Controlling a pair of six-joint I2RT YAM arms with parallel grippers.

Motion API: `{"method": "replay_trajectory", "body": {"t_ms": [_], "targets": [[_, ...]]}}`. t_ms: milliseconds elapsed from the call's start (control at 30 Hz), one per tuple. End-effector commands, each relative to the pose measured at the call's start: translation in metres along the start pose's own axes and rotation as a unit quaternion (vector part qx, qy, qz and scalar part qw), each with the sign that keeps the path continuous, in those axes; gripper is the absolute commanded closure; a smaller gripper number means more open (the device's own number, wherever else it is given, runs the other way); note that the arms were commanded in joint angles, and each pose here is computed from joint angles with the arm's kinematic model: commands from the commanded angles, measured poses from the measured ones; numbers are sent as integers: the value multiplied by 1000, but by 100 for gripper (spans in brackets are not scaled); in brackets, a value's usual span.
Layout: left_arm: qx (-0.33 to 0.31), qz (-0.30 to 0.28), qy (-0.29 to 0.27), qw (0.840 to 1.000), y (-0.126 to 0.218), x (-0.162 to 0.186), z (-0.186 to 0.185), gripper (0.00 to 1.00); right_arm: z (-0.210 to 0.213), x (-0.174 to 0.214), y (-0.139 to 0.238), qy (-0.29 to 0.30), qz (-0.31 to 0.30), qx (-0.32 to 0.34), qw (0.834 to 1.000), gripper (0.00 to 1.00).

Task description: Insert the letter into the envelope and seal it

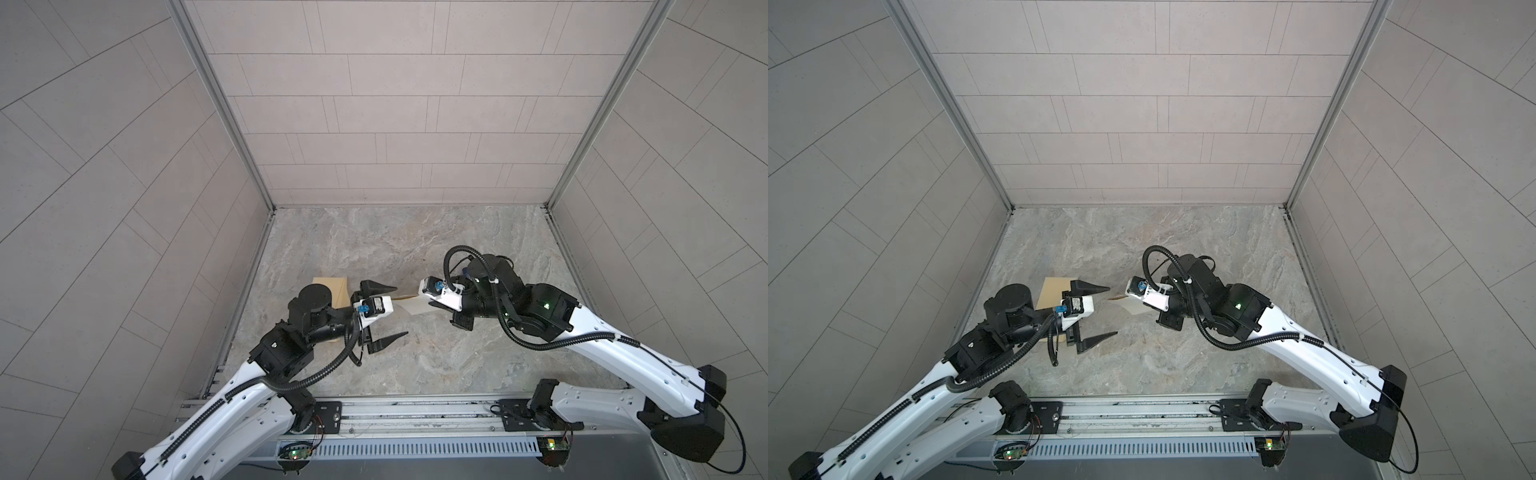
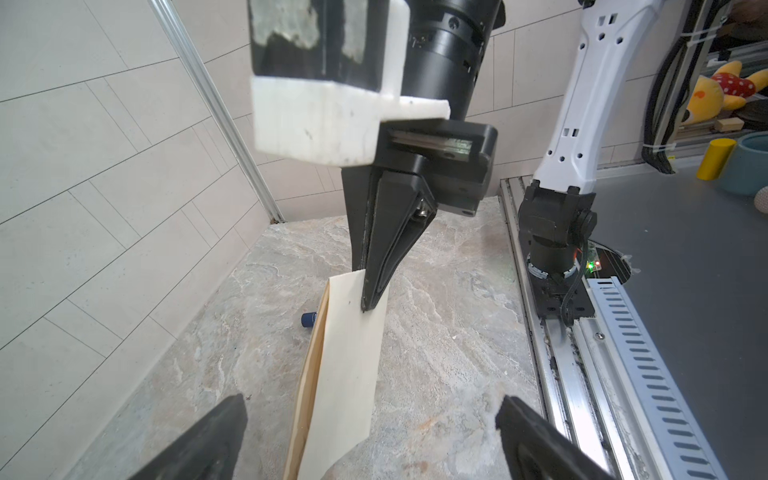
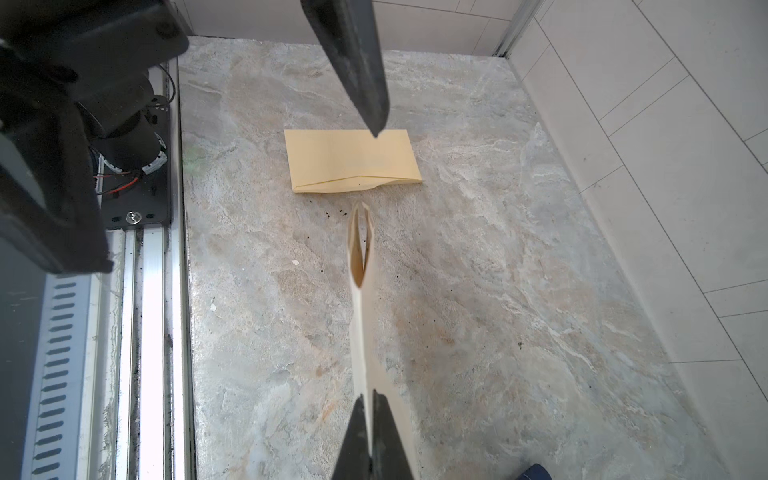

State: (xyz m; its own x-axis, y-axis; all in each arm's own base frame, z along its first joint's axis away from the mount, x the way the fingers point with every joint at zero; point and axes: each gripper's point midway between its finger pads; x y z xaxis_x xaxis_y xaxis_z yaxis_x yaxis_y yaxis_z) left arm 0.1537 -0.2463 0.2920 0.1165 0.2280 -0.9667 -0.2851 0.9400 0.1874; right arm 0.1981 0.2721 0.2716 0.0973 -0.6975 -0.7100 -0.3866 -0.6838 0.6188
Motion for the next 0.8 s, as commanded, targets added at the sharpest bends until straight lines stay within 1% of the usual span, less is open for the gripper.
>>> {"method": "replay_trajectory", "body": {"t_ms": [0, 167, 300, 633, 767], "targets": [[17, -15, -21, 1000, -2, -5, -4, 0, 6, 0, -2, 15, 6, -13, 1000, 100], [30, -11, -12, 999, -5, -4, -5, 0, 15, -5, -5, 24, -9, -24, 999, 100], [36, -11, -9, 999, -6, -4, -7, 3, 22, -10, -7, 38, -24, -27, 999, 100], [45, -2, 2, 999, -10, -1, -7, 24, 29, -25, -10, 57, -51, -37, 996, 100], [53, -3, 10, 999, -10, -4, -9, 40, 33, -29, -11, 66, -58, -41, 995, 100]]}}
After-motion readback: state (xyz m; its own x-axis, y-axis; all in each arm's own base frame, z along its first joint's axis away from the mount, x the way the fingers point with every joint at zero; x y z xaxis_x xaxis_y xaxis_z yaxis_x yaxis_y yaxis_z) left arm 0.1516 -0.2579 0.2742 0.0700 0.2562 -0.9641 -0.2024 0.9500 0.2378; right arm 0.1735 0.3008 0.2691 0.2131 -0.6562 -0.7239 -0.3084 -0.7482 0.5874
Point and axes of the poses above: each gripper's point midway between its finger pads, its own y axis back along the fingers, its own z axis along the line the jaws close on, x = y × z, and after that the axes turned 7 degrees about y, right-handed
